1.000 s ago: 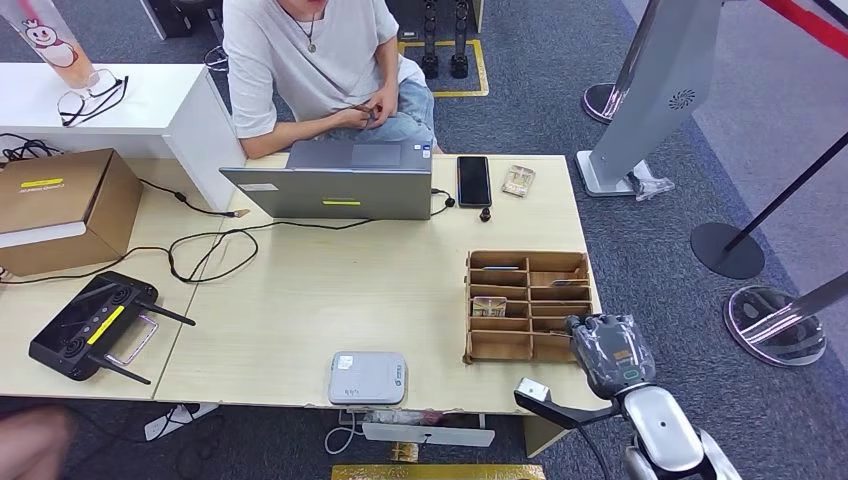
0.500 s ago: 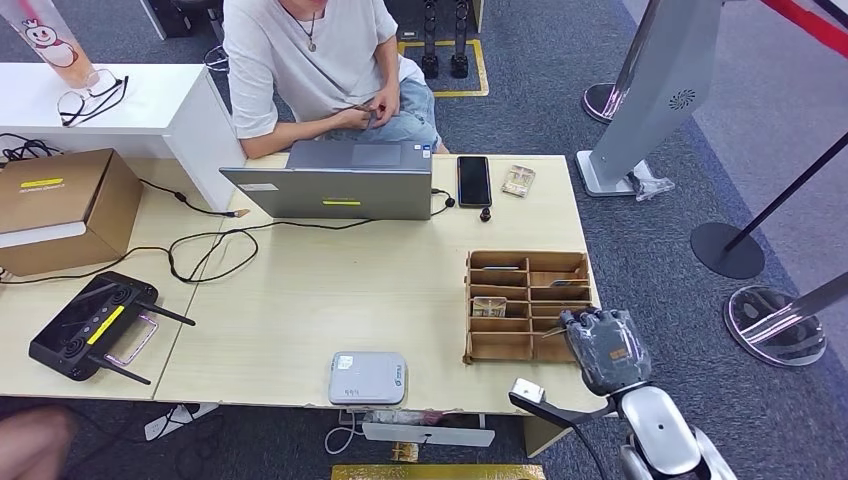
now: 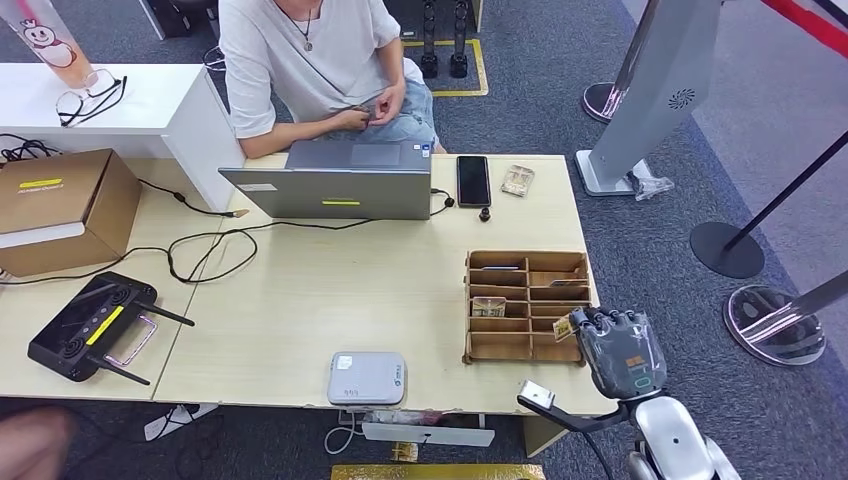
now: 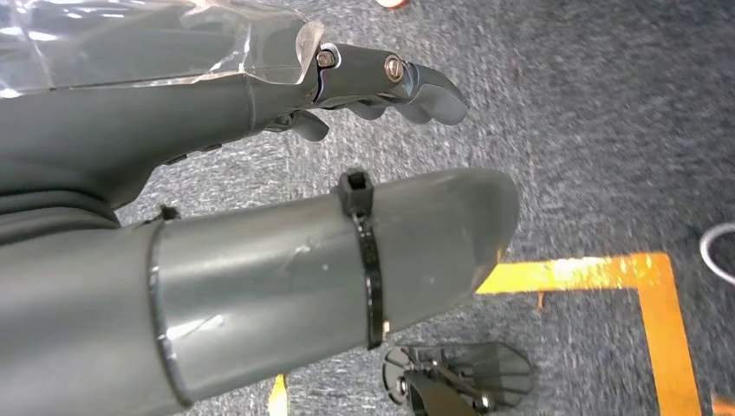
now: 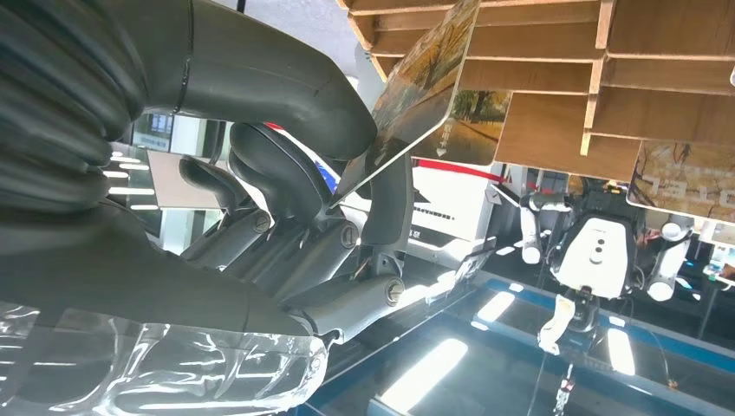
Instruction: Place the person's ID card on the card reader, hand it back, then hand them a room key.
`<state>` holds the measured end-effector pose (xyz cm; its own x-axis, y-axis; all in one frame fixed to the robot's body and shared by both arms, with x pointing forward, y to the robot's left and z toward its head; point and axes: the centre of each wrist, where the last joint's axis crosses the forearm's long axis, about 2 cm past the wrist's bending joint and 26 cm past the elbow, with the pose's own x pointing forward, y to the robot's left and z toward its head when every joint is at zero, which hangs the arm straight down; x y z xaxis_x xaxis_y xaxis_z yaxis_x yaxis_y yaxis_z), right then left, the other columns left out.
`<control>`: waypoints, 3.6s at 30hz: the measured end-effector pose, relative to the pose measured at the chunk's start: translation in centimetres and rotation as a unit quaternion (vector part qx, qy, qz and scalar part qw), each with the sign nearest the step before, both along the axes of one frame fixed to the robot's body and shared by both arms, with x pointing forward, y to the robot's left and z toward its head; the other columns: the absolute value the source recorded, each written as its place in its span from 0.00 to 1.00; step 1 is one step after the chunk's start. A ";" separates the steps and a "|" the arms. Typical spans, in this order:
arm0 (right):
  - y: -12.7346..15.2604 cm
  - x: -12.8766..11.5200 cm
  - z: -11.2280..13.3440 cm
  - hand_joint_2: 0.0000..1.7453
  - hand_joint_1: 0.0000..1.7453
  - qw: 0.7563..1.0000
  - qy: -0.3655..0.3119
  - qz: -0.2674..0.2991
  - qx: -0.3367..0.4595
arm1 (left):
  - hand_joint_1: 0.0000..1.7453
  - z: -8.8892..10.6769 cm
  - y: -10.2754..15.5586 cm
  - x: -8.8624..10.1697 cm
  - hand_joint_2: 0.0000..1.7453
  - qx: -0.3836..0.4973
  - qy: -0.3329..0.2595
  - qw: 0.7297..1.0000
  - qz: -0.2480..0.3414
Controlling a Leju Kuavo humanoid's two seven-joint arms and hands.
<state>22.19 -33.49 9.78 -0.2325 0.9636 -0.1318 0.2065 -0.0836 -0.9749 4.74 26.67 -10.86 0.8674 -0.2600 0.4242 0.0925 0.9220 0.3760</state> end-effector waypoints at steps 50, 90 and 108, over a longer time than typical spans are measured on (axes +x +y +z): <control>2.0 1.0 3.7 1.00 1.00 0.988 -0.128 0.056 0.069 | 0.00 0.0 0.4 0.3 0.00 0.013 -0.005 1.000 0.007; 6.7 8.0 6.7 1.00 1.00 0.968 -0.173 0.102 0.147 | 0.00 0.3 -1.1 1.1 0.00 0.014 -0.001 1.000 -0.003; 10.3 12.7 7.7 1.00 1.00 0.964 -0.153 0.132 0.171 | 0.00 0.4 -1.4 1.6 0.00 0.014 0.000 1.000 -0.004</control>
